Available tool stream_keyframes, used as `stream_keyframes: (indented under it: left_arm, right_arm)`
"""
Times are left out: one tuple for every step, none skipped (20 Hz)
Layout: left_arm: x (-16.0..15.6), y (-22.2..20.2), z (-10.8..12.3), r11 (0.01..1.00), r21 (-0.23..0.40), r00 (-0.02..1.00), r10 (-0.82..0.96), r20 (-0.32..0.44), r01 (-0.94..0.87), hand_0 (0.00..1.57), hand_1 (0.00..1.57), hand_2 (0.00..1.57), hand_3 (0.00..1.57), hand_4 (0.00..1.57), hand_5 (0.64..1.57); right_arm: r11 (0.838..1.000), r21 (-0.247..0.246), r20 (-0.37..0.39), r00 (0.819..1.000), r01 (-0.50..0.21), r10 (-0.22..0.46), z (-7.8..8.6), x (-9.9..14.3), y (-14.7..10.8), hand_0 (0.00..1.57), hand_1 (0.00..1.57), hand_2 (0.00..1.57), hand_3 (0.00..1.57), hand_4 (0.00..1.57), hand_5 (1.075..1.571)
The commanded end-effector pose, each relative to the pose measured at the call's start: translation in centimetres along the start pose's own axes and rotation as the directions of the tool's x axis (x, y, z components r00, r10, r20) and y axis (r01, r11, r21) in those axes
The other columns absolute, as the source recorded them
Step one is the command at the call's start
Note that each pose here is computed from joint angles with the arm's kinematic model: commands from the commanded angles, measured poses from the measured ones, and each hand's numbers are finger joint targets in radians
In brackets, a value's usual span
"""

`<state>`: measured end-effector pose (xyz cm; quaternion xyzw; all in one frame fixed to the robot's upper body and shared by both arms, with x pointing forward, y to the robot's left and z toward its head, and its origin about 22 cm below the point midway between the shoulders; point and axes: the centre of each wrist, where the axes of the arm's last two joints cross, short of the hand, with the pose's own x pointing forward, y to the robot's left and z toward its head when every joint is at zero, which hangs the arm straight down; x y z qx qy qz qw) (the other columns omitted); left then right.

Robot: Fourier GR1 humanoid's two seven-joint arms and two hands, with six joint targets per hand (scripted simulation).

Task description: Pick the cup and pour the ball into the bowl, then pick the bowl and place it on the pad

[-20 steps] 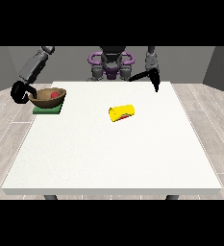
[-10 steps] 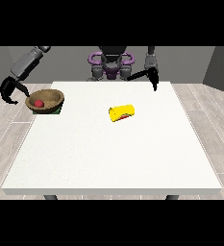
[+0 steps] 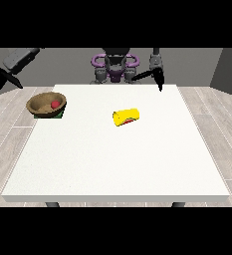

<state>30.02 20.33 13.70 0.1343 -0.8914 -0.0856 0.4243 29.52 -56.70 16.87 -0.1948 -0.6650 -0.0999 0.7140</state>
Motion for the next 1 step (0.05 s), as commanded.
stream_keyframes:
  left_arm:
    - [-2.44,-0.88,2.51,0.999,-0.039,0.992,0.01,-0.13,-0.015,0.0,0.0,0.0,0.0,0.0,1.569]
  right_arm:
    - [0.998,0.061,-0.012,0.999,0.032,-0.031,0.61,3.37,-2.3,0.0,0.0,0.19,0.29,0.0,1.503]
